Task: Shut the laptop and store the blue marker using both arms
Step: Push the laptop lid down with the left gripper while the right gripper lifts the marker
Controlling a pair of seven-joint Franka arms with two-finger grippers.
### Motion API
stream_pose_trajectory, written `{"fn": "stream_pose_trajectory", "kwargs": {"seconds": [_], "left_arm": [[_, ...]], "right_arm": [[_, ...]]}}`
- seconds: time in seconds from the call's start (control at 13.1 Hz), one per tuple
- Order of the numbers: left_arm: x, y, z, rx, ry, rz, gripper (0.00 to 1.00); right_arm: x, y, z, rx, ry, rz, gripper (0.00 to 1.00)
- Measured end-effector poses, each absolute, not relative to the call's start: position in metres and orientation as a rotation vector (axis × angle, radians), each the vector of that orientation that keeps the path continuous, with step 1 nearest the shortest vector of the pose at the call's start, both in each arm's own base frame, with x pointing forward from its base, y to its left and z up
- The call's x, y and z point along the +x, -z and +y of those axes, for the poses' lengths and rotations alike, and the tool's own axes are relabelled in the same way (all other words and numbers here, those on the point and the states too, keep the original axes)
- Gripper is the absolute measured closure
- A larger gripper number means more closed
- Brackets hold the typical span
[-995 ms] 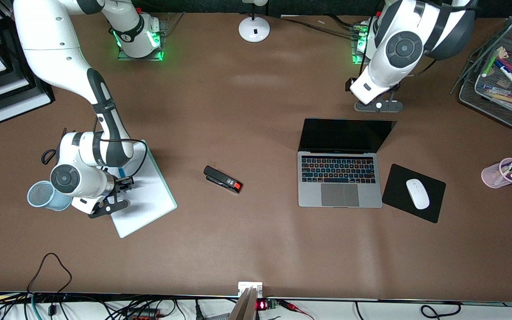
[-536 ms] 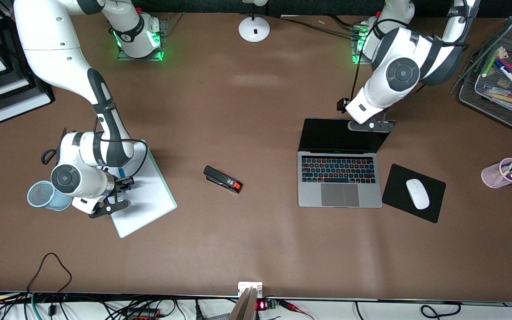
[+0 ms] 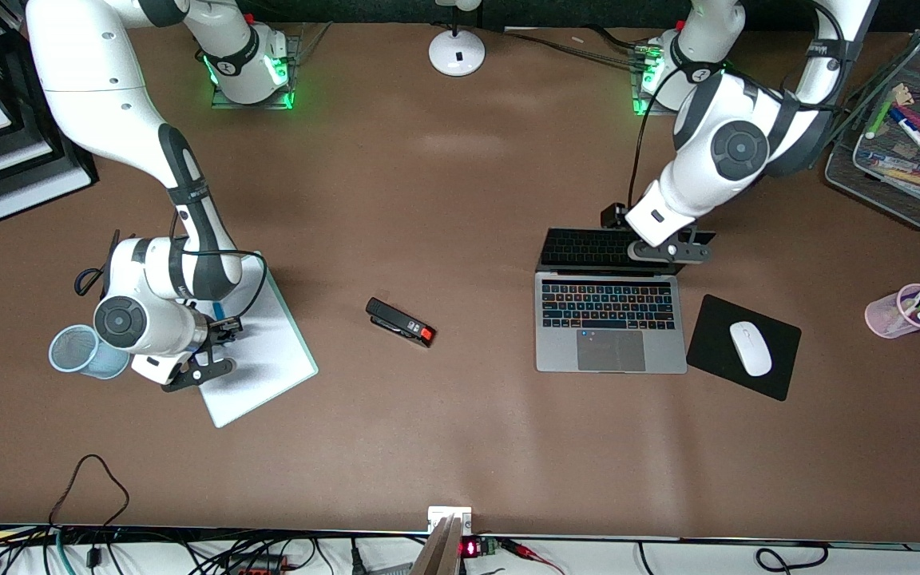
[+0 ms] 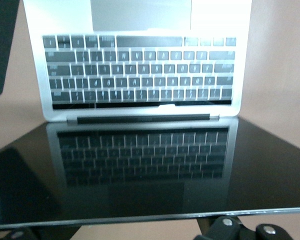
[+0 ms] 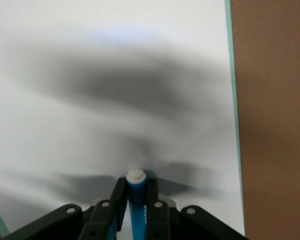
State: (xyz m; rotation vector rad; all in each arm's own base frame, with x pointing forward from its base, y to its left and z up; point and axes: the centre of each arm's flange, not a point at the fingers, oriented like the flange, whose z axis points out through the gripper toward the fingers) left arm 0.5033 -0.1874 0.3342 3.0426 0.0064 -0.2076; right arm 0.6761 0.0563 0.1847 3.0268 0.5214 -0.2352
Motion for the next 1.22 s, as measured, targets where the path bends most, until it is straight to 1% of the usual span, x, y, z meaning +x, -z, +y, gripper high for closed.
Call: {"fn": "stream_pose_trajectory", "kwargs": {"seconds": [0.08, 0.15, 0.31, 0.54, 0.69, 0.84, 1.0, 1.22], "left_arm": [[0.513, -0.334, -0.184, 3.028, 0.191, 0.025, 0.0], [0.521, -0.331, -0.18, 3.013, 0.183, 0.041, 0.0], [0.536, -0.316, -0.177, 2.974, 0.16, 0.069, 0.0], [0.553, -0.293, -0.176, 2.928, 0.153, 0.098, 0.0], [0.562, -0.285, -0.174, 2.912, 0.159, 0.107, 0.0], [0.57, -0.273, -0.17, 2.898, 0.135, 0.127, 0.0], [0.577, -0.254, -0.165, 2.881, 0.094, 0.147, 0.0], [0.581, -0.223, -0.159, 2.858, 0.085, 0.18, 0.0]], "right_arm": [[0.676, -0.185, 0.056, 3.027, 0.235, 0.521, 0.79], [0.676, -0.185, 0.056, 3.027, 0.234, 0.521, 0.81], [0.678, -0.187, 0.057, 3.027, 0.221, 0.522, 0.81], [0.69, -0.205, 0.059, 3.028, 0.156, 0.526, 0.81], [0.703, -0.236, 0.062, 3.029, 0.072, 0.528, 0.81], [0.708, -0.281, 0.063, 3.033, -0.005, 0.523, 0.81], [0.707, -0.323, 0.058, 3.039, -0.043, 0.527, 0.81], [0.698, -0.375, 0.032, 3.077, -0.056, 0.596, 0.81]]}}
